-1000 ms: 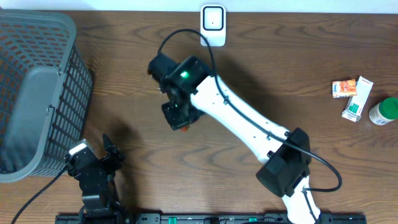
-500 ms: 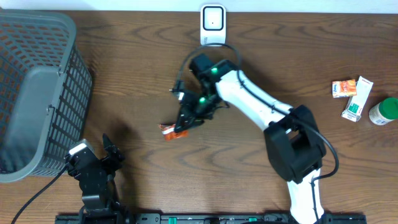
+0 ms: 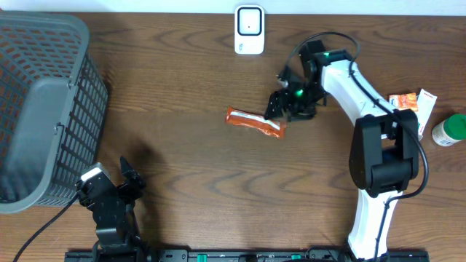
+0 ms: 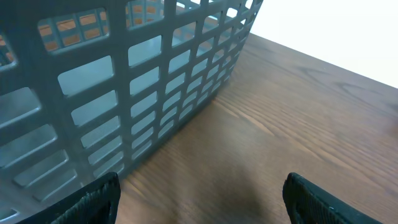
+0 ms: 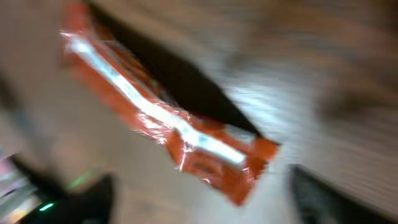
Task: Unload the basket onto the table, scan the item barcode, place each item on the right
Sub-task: 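Carry the TOP bar up toward the white scanner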
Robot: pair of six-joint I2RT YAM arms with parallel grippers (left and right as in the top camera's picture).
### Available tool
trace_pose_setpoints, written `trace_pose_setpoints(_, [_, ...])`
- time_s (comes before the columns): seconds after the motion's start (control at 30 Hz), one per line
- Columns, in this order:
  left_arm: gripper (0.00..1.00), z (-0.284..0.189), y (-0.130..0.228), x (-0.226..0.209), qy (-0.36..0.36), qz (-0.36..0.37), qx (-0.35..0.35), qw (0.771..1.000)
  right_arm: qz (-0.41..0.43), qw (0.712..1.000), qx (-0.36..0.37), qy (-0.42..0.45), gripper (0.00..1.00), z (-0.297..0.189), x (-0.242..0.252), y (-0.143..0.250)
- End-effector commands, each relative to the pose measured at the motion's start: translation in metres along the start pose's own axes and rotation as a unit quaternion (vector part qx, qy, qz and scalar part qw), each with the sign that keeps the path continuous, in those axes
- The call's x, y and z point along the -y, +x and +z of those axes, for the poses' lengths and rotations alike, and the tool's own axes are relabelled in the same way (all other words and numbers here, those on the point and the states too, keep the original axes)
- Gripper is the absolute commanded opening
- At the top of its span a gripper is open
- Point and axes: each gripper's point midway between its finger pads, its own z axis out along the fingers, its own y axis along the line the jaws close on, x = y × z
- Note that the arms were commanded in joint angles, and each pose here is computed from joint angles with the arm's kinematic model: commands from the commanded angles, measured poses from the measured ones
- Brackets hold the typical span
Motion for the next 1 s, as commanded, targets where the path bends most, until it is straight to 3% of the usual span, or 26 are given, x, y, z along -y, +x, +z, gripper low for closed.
trace_pose_setpoints(0.0, [0.84, 0.001, 0.002, -0.003, -0.008, -0.002, 0.000, 1.000, 0.000, 0.995, 0.006, 0.095, 0.99, -0.003, 0.030, -0.002])
trace_pose_setpoints(0.17, [0.84, 0.001, 0.002, -0.003, -0.008, -0.002, 0.000, 1.000, 0.038, 0.992, 0.028, 0.116, 0.96, -0.026, 0.030, -0.013])
trace_pose_setpoints(0.23, [0.84, 0.001, 0.002, -0.003, -0.008, -0.002, 0.000, 1.000, 0.037, 0.993, 0.035, 0.107, 0.73, -0.036, 0.021, -0.017])
trace_pose_setpoints(0.3, [0.84, 0.001, 0.002, -0.003, -0.008, -0.002, 0.000, 1.000, 0.034, 0.994, 0.042, 0.095, 0.31, -0.046, 0.008, -0.022])
trace_pose_setpoints(0.37, [0.84, 0.001, 0.002, -0.003, -0.008, -0.002, 0.000, 1.000, 0.050, 0.993, 0.052, 0.091, 0.02, -0.051, -0.001, -0.026])
trace_pose_setpoints(0.43, [0.84, 0.001, 0.002, -0.003, -0.008, -0.002, 0.000, 1.000, 0.074, 0.992, 0.061, 0.082, 0.01, -0.049, -0.013, -0.030])
trace_pose_setpoints(0.97, [0.84, 0.001, 0.002, -0.003, -0.008, -0.002, 0.000, 1.000, -0.012, 0.991, 0.092, 0.095, 0.01, 0.028, -0.057, -0.036])
